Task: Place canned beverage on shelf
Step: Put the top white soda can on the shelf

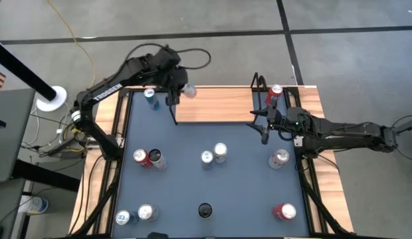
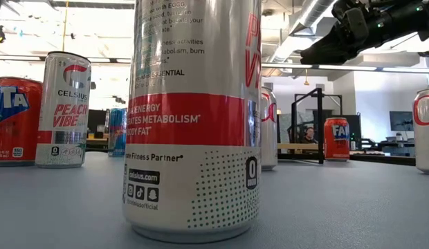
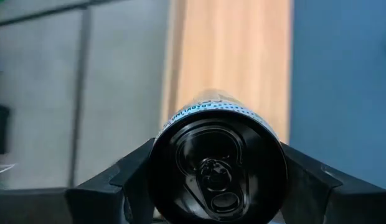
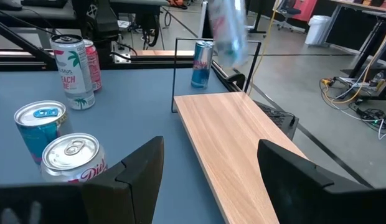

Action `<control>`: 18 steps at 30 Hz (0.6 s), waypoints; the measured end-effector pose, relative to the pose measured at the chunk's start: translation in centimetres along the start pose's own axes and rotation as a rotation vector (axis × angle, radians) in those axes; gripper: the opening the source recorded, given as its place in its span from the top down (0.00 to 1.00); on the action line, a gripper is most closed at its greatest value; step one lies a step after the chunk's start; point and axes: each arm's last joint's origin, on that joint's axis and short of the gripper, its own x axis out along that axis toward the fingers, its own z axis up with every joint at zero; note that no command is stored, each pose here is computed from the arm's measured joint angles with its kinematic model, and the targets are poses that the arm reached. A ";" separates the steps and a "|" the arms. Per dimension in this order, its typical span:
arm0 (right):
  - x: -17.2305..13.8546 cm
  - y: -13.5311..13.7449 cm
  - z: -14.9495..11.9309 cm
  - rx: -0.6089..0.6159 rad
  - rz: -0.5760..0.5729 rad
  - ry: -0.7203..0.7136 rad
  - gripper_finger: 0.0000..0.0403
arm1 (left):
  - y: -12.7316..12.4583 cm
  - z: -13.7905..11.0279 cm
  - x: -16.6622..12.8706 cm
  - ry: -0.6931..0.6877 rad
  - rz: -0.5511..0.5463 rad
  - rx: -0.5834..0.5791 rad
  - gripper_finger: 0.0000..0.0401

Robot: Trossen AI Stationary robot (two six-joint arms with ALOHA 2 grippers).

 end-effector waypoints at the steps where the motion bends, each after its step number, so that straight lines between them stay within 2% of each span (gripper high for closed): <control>1: 0.0 0.0 0.0 0.000 0.000 0.000 0.35 | -0.1 -0.1 0.7 0.024 -0.035 0.012 0.41; 6: 0.0 0.0 0.0 0.007 0.000 -0.001 0.35 | -0.8 -0.3 4.0 0.100 -0.165 0.075 0.41; 12: 0.0 0.0 0.0 0.009 0.000 -0.001 0.35 | -1.2 -0.4 7.1 0.169 -0.231 0.111 0.41; 18: 0.0 0.0 0.0 0.010 0.001 -0.001 0.35 | -1.6 -0.9 8.0 0.207 -0.306 0.106 0.41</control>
